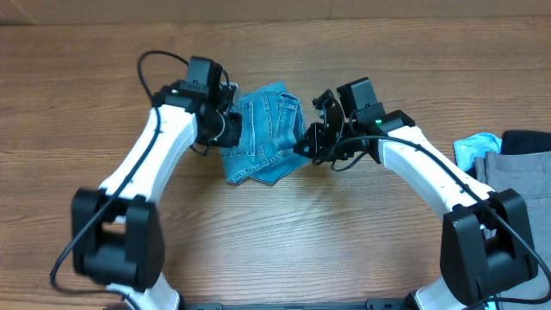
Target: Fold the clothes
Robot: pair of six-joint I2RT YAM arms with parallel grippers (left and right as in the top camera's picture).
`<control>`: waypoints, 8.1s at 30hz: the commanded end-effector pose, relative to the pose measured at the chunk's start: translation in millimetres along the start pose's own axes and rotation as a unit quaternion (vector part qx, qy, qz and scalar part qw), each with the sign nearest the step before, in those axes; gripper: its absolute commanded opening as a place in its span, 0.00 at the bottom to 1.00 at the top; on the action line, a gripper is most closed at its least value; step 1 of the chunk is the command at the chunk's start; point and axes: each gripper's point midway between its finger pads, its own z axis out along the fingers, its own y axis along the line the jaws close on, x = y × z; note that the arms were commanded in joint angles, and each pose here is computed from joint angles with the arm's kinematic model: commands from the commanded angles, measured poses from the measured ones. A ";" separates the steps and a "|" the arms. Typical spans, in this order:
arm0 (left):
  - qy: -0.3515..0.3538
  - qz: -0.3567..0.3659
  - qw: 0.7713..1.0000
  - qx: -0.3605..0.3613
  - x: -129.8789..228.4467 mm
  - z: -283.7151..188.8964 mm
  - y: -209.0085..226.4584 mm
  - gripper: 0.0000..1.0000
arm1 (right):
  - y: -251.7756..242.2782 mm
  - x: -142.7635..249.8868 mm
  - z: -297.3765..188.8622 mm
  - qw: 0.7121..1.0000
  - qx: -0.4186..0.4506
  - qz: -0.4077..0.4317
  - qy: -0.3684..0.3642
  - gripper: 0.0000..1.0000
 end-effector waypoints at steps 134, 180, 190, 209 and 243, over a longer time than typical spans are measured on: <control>0.106 -0.050 0.953 0.280 15.4 107.1 -66.1 0.20 | -92.7 54.2 82.5 0.974 0.155 0.137 0.093 0.04; -0.190 -0.495 0.837 0.135 60.5 -75.5 372.8 0.82 | 1.3 45.7 -74.2 0.987 0.149 0.033 -0.054 0.05; -0.294 -0.271 0.916 0.033 11.7 -197.5 307.3 0.58 | 2.3 43.9 -74.1 0.987 0.147 0.035 -0.058 0.05; -0.019 -0.221 0.975 -0.015 -0.9 48.5 251.7 0.08 | 3.0 42.6 -74.0 0.986 0.144 0.050 -0.063 0.05; -0.152 -0.295 0.915 -0.231 -28.9 -79.8 359.6 0.19 | 2.5 46.7 -73.7 0.987 0.144 0.054 -0.054 0.06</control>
